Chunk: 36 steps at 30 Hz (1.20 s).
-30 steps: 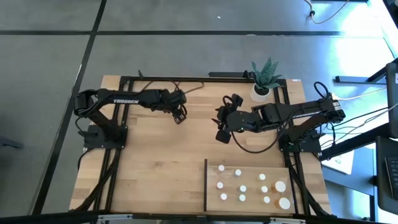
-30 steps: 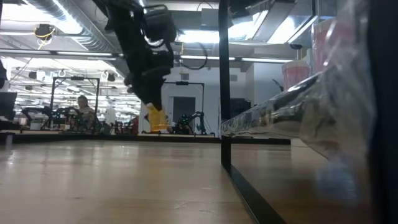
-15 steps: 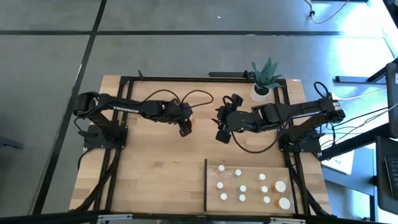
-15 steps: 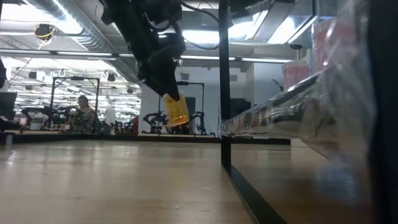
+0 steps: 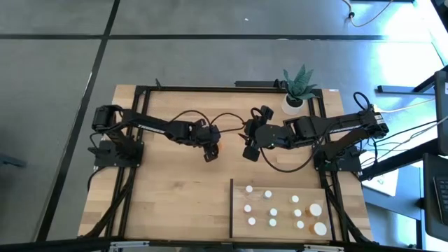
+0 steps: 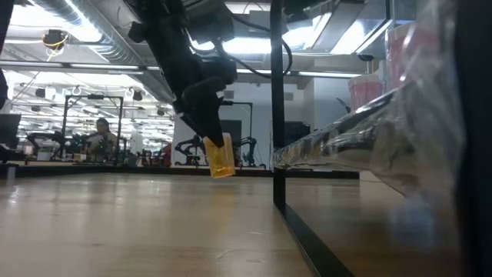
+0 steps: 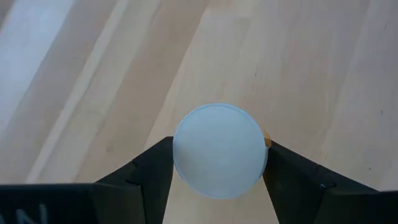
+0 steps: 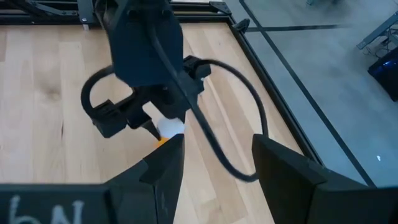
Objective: Pick and place medicine bottles onto shelf by color
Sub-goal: Put the orange pill bottle on the shelf aligned with the other orange pill bottle
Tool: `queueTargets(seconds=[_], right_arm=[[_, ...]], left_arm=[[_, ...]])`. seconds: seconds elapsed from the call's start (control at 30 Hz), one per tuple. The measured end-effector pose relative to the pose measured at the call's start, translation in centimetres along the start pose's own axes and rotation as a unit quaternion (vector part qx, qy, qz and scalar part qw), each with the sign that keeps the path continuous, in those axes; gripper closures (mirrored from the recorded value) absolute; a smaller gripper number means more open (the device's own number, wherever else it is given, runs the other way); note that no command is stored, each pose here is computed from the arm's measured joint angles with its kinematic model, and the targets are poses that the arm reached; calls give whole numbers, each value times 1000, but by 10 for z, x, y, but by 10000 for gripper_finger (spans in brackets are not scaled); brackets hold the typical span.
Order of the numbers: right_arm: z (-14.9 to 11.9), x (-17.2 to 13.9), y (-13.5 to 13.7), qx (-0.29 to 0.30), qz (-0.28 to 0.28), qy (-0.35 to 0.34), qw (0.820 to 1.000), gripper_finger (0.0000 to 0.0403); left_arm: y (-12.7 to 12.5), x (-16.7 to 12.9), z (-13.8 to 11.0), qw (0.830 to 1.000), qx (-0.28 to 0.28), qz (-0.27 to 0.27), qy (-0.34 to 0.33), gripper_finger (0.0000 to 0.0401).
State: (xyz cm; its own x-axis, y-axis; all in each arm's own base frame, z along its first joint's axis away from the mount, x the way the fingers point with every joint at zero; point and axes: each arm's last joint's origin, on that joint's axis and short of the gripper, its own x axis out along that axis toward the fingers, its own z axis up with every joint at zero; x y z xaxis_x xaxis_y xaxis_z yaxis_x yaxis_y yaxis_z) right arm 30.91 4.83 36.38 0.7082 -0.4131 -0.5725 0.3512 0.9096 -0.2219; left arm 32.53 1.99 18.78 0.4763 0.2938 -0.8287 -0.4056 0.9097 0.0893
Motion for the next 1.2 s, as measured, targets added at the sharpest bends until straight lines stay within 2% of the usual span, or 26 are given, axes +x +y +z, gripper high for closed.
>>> queueTargets(seconds=[0.33,0.67,0.9,1.2], right_arm=[[0,0,0,1,1,-2,1000,212],[0,0,0,1,0,-2,1000,212],[0,0,0,1,0,-2,1000,212],[0,0,0,1,0,-2,1000,212]], left_arm=[[-3,4,-1,1000,3,-3,2,188],[-3,4,0,1000,1,-7,-5,161],[-3,4,1,1000,-1,-8,-6,125],[-3,3,1,1000,0,-9,-10,60]])
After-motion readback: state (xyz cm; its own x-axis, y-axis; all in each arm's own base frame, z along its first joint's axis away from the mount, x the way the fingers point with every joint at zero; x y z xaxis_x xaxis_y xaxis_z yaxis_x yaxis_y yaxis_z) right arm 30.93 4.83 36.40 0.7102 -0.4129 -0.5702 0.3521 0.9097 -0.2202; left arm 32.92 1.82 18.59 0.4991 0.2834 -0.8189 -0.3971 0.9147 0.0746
